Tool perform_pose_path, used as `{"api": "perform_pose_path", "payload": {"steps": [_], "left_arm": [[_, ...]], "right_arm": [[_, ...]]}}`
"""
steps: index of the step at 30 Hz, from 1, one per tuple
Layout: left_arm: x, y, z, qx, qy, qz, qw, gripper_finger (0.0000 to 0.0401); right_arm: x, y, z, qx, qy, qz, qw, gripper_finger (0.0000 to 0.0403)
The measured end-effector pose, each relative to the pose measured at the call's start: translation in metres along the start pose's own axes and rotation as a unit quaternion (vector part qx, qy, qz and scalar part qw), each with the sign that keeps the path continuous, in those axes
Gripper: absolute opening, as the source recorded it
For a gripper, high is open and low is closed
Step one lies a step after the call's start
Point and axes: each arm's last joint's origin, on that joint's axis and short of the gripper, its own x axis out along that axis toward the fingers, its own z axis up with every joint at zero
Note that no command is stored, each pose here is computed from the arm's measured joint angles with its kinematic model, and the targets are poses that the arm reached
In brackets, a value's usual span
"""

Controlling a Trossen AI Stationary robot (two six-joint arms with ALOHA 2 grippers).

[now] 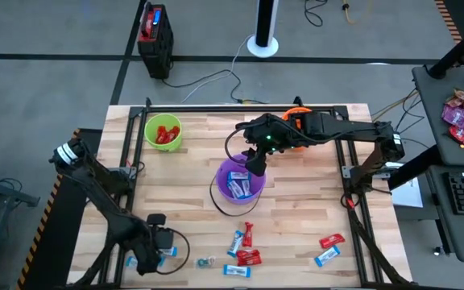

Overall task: Sort candy by brand, put in halloween buckets
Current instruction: Put the white chocolate into the purple bucket

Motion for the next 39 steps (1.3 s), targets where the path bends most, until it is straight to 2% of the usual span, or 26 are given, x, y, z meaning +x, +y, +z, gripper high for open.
{"api": "perform_pose_path", "payload": {"steps": [11, 18, 20, 23, 26, 31, 35, 39], "left_arm": [[0.016, 0.011, -0.009, 0.002, 0.01, -0.014, 1.0, 0.0117], [0.021, 0.012, -0.01, 0.008, 0.009, -0.017, 1.0, 0.0107], [0.025, 0.012, -0.01, 0.015, 0.015, -0.013, 1.0, 0.0087], [0.028, 0.01, -0.01, 0.024, 0.021, -0.016, 0.999, 0.0025], [0.027, 0.01, -0.01, 0.022, 0.022, -0.02, 0.999, 0.001], [0.012, 0.013, -0.01, 0.012, 0.01, -0.017, 1.0, 0.0001], [-0.021, 0.011, -0.002, -0.014, -0.05, -0.025, 0.998, 0.0], [-0.055, 0.015, 0.004, -0.039, -0.105, -0.007, 0.994, 0.0]], "right_arm": [[0.0, 0.0, 0.0, 0.005, 0.001, 0.0, 1.0, 0.0187], [0.0, -0.001, 0.0, 0.004, -0.001, -0.014, 1.0, 0.0187], [0.0, -0.001, 0.0, 0.004, -0.001, -0.015, 1.0, 0.0187], [0.0, -0.001, 0.0, 0.001, -0.002, -0.021, 1.0, 0.0187], [0.0, -0.002, 0.0, -0.001, -0.002, -0.025, 1.0, 0.0187], [0.0, -0.002, 0.0, -0.005, -0.002, -0.026, 1.0, 0.0187], [0.0, -0.002, 0.0, -0.007, -0.002, -0.026, 1.0, 0.0187], [0.0, -0.002, 0.0, -0.01, -0.002, -0.026, 1.0, 0.0187]]}}
